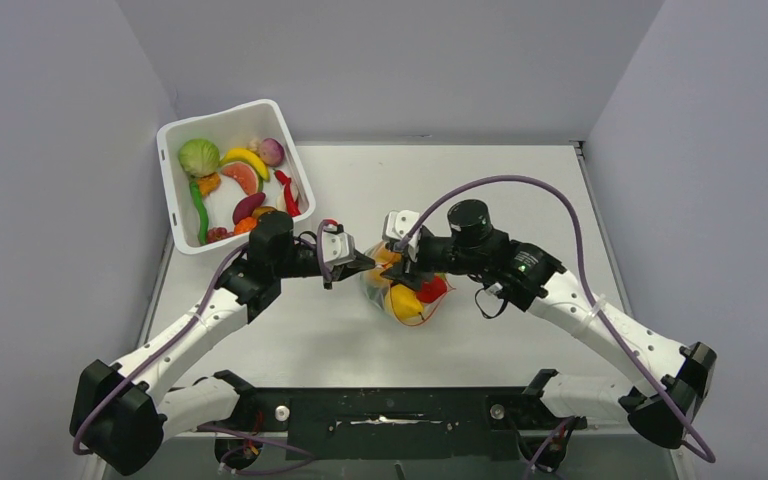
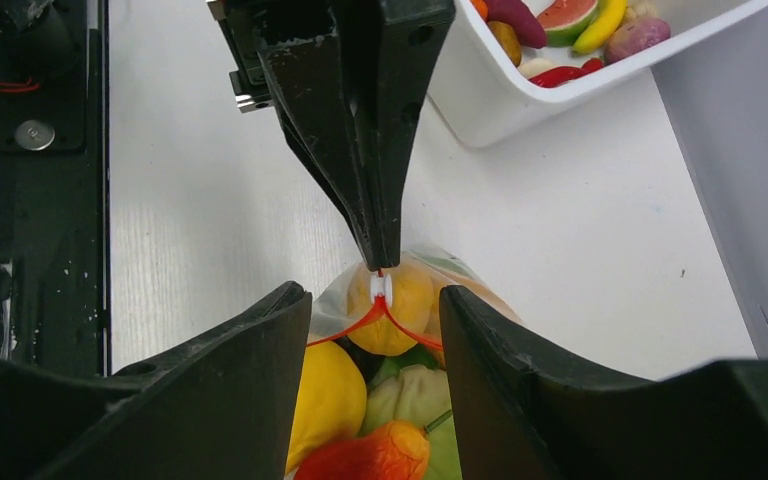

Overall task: Place the food in the zip-top bag and seal the zipper
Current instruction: Zip the zipper food storage bag at the center of the board.

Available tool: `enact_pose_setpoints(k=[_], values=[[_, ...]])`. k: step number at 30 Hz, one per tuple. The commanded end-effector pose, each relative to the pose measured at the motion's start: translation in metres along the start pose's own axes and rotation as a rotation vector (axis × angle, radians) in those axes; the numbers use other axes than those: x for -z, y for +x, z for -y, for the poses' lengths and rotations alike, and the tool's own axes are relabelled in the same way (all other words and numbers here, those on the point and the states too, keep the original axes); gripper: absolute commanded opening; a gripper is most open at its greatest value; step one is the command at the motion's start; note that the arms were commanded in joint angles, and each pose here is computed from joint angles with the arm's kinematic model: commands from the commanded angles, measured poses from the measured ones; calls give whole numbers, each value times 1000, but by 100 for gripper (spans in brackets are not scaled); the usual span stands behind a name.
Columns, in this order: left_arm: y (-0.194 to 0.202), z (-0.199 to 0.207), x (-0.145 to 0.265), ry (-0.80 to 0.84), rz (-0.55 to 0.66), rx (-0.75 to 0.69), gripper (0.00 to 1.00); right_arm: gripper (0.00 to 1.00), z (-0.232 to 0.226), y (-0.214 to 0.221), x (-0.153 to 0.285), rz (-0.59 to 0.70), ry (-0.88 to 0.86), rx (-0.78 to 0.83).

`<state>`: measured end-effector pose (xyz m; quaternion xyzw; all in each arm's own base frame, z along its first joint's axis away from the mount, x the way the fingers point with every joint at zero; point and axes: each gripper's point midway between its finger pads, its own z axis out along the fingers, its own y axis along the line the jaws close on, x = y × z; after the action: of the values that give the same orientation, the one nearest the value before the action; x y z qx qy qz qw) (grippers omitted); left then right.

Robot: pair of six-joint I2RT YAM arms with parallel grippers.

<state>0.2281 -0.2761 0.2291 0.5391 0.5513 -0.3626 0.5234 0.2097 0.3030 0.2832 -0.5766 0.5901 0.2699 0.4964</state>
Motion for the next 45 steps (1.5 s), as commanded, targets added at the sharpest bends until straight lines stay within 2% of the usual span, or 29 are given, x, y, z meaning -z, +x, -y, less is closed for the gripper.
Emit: enact_pose_setpoints(k=[1,12,17,19,24,26,27,30,32,36,45], values=[[-32,-4,5,-6,82,-71,0,50,7,-6,-11,13,23,90],[-31,-2,4,2,86,-68,0,48,6,23,-30,-93,12,111],[-32,-1,4,5,89,-66,0,40,4,29,-37,-94,14,106],[-33,-2,5,1,93,-71,0,33,3,34,-39,-110,9,105],[-36,1,8,-2,99,-76,0,3,8,32,-33,-97,50,118],[-36,1,10,-11,97,-80,0,0,9,27,-29,-68,63,135],[-36,2,11,-14,98,-85,1,0,8,24,-27,-52,62,144],[-37,9,13,14,111,-98,35,0,4,14,-23,-2,51,173],[-40,14,13,45,117,-89,44,0,3,10,-20,26,48,190],[-34,22,11,98,99,-79,45,0,-1,9,-18,46,38,207],[-34,23,9,95,128,-134,44,0,-13,-5,-14,115,-15,210]])
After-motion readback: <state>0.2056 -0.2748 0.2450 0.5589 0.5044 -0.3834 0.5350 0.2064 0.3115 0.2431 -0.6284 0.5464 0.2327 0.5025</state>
